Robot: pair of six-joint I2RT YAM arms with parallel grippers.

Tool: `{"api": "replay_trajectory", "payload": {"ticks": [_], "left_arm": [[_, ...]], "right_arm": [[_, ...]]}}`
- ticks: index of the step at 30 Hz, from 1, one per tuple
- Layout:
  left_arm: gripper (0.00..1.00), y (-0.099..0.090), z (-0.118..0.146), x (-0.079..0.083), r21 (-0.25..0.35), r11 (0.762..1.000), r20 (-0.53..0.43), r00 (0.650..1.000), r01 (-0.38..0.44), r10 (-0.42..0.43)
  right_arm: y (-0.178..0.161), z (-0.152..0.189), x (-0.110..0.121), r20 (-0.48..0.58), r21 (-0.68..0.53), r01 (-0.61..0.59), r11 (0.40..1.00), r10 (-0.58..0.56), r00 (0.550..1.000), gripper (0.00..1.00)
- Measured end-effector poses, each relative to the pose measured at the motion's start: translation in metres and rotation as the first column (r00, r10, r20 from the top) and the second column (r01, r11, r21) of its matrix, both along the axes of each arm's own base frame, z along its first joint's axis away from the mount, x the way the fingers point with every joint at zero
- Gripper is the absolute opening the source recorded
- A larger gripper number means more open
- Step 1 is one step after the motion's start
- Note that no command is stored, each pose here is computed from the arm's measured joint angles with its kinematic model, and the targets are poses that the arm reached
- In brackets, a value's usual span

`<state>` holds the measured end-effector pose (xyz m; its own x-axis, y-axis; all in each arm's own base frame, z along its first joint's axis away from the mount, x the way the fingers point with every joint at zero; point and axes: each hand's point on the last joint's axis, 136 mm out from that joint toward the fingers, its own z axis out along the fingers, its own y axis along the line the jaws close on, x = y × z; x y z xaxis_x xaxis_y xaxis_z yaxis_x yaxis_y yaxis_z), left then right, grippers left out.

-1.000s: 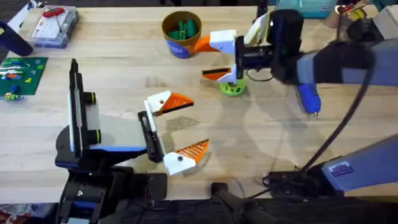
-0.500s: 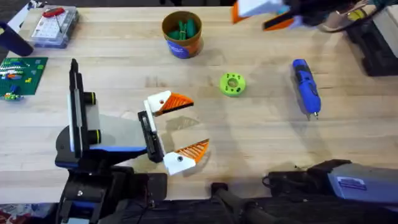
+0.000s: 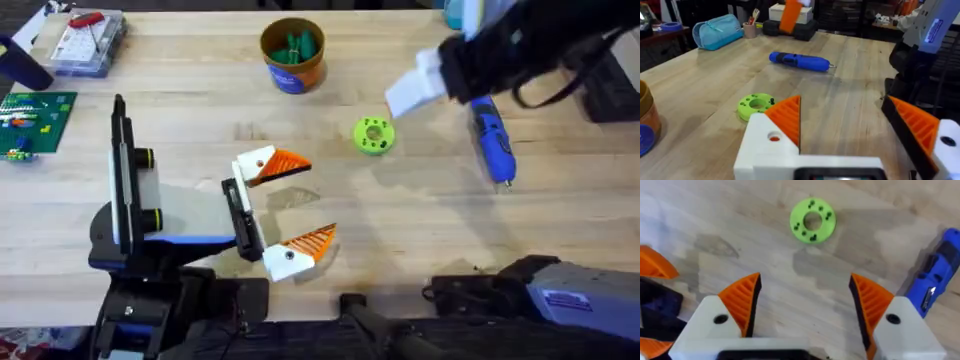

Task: Pick up the gripper from the table and insert it into the empty holder that is missing its gripper. Then pick up a screw, insert it into the mounting hole, and use the screwdriver to tighten it. Finally, clean up the table by picking up the vegetable and placing it into the bucket.

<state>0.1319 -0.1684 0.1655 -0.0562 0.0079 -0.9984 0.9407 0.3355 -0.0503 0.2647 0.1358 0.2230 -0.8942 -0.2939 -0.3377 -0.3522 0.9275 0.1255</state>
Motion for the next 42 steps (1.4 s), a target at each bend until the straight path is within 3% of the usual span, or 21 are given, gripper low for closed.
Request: {"api": "replay_trajectory", "payload": {"ticks": [13,30,42], "left_arm": [[0.986,0.000,0.000,0.000,0.000,1.000,0.000,1.000,0.000,0.000],[0.986,0.000,0.000,0.000,0.000,1.000,0.000,1.000,0.000,0.000],[0.986,0.000,0.000,0.000,0.000,1.000,0.000,1.000,0.000,0.000]], "right_arm": [[-0.011,-0.073,-0.019,-0.132,-0.074,0.028,0.997,-0.038,0.991,0.995],[0.000,-0.115,-0.030,-0.146,-0.081,-0.026,0.996,0.014,0.989,0.995],[0.000,-0.119,-0.030,-0.146,-0.080,-0.027,0.996,0.015,0.989,0.995]]}}
